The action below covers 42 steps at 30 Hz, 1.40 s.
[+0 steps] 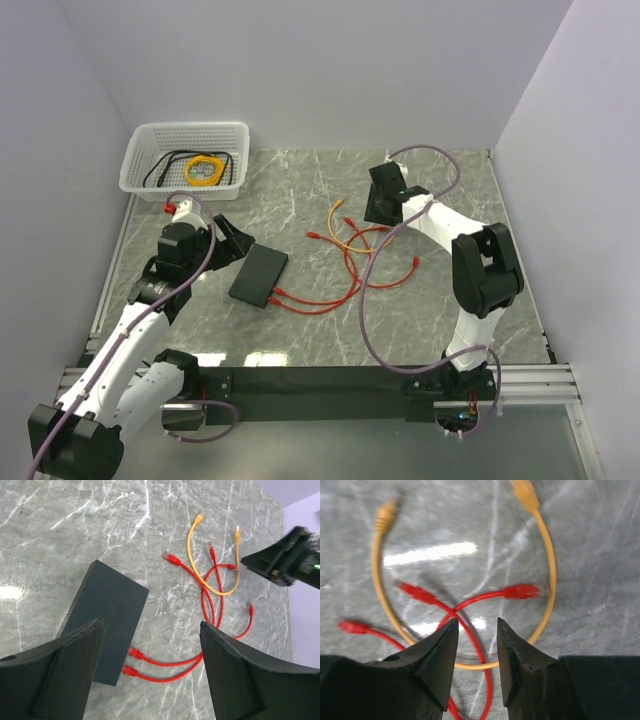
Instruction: Insert the plug into the switch port
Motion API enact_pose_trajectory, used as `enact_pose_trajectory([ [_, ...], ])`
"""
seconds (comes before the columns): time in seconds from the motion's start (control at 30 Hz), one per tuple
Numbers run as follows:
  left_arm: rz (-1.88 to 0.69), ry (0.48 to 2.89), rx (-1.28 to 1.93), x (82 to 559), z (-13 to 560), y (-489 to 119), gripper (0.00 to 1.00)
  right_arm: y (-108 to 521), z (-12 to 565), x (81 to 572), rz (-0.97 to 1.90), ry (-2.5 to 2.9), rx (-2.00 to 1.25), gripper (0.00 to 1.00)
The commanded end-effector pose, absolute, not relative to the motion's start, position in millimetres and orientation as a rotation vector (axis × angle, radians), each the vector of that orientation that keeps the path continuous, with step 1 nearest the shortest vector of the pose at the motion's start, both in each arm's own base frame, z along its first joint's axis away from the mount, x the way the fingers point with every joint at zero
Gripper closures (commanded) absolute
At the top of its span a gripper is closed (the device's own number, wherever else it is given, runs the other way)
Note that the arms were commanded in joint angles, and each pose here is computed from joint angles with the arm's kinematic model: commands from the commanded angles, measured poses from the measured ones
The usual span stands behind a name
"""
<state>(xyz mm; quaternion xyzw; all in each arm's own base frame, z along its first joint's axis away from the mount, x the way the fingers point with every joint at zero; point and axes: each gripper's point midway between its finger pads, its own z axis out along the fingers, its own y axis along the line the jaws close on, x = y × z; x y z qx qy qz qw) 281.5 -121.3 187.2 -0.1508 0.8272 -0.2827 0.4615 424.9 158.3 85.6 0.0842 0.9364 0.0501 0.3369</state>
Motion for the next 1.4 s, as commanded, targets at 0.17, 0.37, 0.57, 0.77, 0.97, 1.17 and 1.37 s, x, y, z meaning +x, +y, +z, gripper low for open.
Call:
enact_pose_trajectory([
  [0.17,-0.642,1.969,-0.261,272,234,-113,0.09,153,62,426,0.228,2.538,0.359,0.56],
  [0.37,-0.569,1.992,-0.246,271,228,-104,0.06,144,45,427,0.172,2.56,0.415,0.55],
  [0.57,-0.498,2.0,-0.221,272,231,-96,0.05,136,33,429,0.119,2.563,0.444,0.51],
  [0.77,-0.497,1.994,-0.208,272,230,-96,0.05,132,35,436,0.109,2.533,0.462,0.47],
  [0.97,-0.498,1.992,-0.204,271,230,-95,0.05,124,29,441,0.041,2.539,0.476,0.46],
  [1.17,-0.502,1.993,-0.205,272,229,-94,0.05,124,29,447,0.062,2.514,0.494,0.46],
  [1.37,-0.504,1.996,-0.209,272,227,-93,0.05,126,33,453,0.084,2.489,0.504,0.46],
])
